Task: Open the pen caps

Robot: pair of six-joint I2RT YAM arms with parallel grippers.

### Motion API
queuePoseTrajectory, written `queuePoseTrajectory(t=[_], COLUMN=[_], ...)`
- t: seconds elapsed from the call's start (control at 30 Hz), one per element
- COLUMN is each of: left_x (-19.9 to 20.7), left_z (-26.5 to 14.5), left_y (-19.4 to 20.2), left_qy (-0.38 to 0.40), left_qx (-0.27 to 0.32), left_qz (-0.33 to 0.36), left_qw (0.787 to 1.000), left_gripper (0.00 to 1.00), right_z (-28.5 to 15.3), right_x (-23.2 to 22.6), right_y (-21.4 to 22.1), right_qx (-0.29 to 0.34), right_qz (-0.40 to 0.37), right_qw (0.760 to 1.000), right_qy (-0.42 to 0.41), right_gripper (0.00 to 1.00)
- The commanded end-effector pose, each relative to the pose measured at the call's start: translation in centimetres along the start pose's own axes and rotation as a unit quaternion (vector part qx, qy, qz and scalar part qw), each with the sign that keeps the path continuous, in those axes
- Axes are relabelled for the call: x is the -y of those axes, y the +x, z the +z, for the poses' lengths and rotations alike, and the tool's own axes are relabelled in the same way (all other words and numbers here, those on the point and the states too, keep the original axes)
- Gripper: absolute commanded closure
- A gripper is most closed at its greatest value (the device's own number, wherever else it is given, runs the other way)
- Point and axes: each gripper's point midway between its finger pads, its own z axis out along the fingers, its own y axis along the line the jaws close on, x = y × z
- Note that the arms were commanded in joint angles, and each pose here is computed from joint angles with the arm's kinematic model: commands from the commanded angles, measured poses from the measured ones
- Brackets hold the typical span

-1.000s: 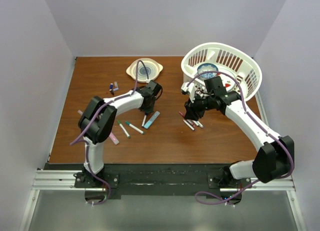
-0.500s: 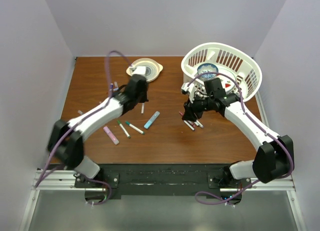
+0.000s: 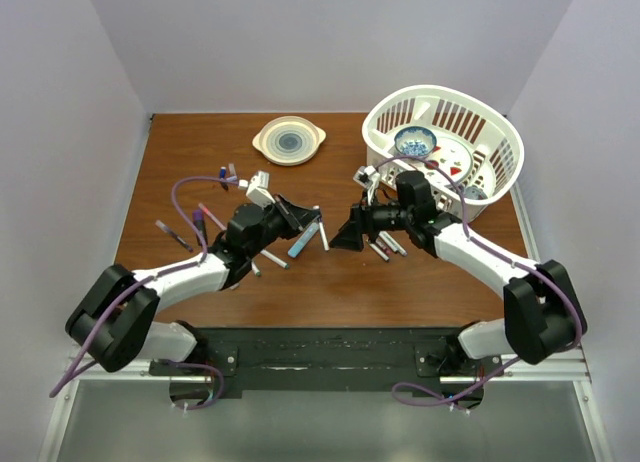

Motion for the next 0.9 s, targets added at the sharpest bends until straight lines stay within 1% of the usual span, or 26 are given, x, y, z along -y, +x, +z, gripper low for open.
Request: queuePoseTrajectory(t=[0.0, 0.13, 0.2, 0.23, 0.27, 0.3, 0.33, 0.37, 0.4, 0.43, 0.5, 0.53, 0.57, 0.63, 0.7, 0.73, 0.8, 0.87], left_x=[6.0, 6.2, 6.4, 6.3, 6.3, 6.5, 6.4, 6.3, 6.6, 6.6, 6.4, 6.4, 6.5, 6.4, 6.2, 6.3, 6.4, 6.5], left_z=[-0.1, 0.1, 0.2, 0.1, 0.2, 0.1, 0.1, 0.1, 0.0, 0.0, 0.2, 0.3, 0.3, 0.5, 0.5, 0.6, 0.6, 0.5], left_y=[-1.6, -0.7, -0.3, -0.2, 0.2, 0.2, 0.4, 0.5, 0.6, 0.8, 1.1, 1.2, 1.2, 1.4, 1.6, 1.5, 1.6, 1.4], left_qy=[0.113, 0.119, 0.126, 0.126, 0.129, 0.136, 0.138, 0.14, 0.147, 0.149, 0.147, 0.147, 0.149, 0.146, 0.143, 0.145, 0.147, 0.147], left_qx=[0.032, 0.021, 0.017, 0.015, 0.009, 0.009, 0.006, 0.003, 0.001, -0.003, -0.012, -0.015, -0.017, -0.02, -0.026, -0.025, -0.025, -0.021], left_qz=[-0.031, -0.034, -0.035, -0.035, -0.034, -0.034, -0.033, -0.027, -0.023, -0.02, -0.013, -0.011, -0.009, -0.009, -0.006, -0.005, -0.004, 0.0], left_qw=[0.993, 0.992, 0.991, 0.991, 0.991, 0.99, 0.99, 0.99, 0.989, 0.989, 0.989, 0.989, 0.989, 0.989, 0.989, 0.989, 0.989, 0.989], left_gripper=[1.0, 1.0, 1.0, 1.0, 1.0, 1.0, 1.0, 1.0, 0.98, 0.75, 0.54, 0.44, 0.42, 0.41, 0.44, 0.52, 0.55, 0.55], right_z=[1.3, 2.1, 2.3, 2.3, 2.3, 2.3, 2.3, 2.3, 2.3, 2.2, 2.1, 1.9, 1.9, 1.9, 1.9, 1.9, 1.9, 2.0], right_x=[-0.8, 0.5, 0.6, 0.5, 0.7, 0.7, 0.7, 0.7, 0.7, 0.7, 0.4, 0.3, 0.1, -0.1, -0.1, -0.1, -0.1, -0.2], right_y=[-1.0, -0.3, -0.2, -0.2, -0.2, -0.2, -0.1, -0.2, -0.1, -0.1, 0.3, 0.6, 0.7, 1.0, 1.1, 1.0, 1.1, 1.3], right_qx=[0.024, 0.008, 0.002, 0.002, 0.0, -0.001, -0.004, -0.007, -0.01, -0.017, -0.032, -0.046, -0.053, -0.065, -0.068, -0.068, -0.07, -0.075], right_qz=[0.047, 0.065, 0.069, 0.067, 0.067, 0.061, 0.061, 0.059, 0.053, 0.049, 0.022, 0.023, 0.013, 0.006, 0.004, 0.003, 0.004, 0.006], right_qw=[0.999, 0.998, 0.998, 0.998, 0.998, 0.998, 0.998, 0.998, 0.998, 0.999, 0.999, 0.999, 0.998, 0.998, 0.997, 0.997, 0.997, 0.997], right_qy=[-0.011, 0.013, 0.013, 0.011, 0.013, 0.013, 0.015, 0.015, 0.015, 0.014, 0.0, -0.004, -0.012, -0.023, -0.026, -0.026, -0.027, -0.03], right_gripper=[0.28, 0.33, 0.38, 0.57, 0.67, 0.8, 1.0, 1.0, 1.0, 1.0, 1.0, 1.0, 1.0, 1.0, 1.0, 1.0, 1.0, 1.0])
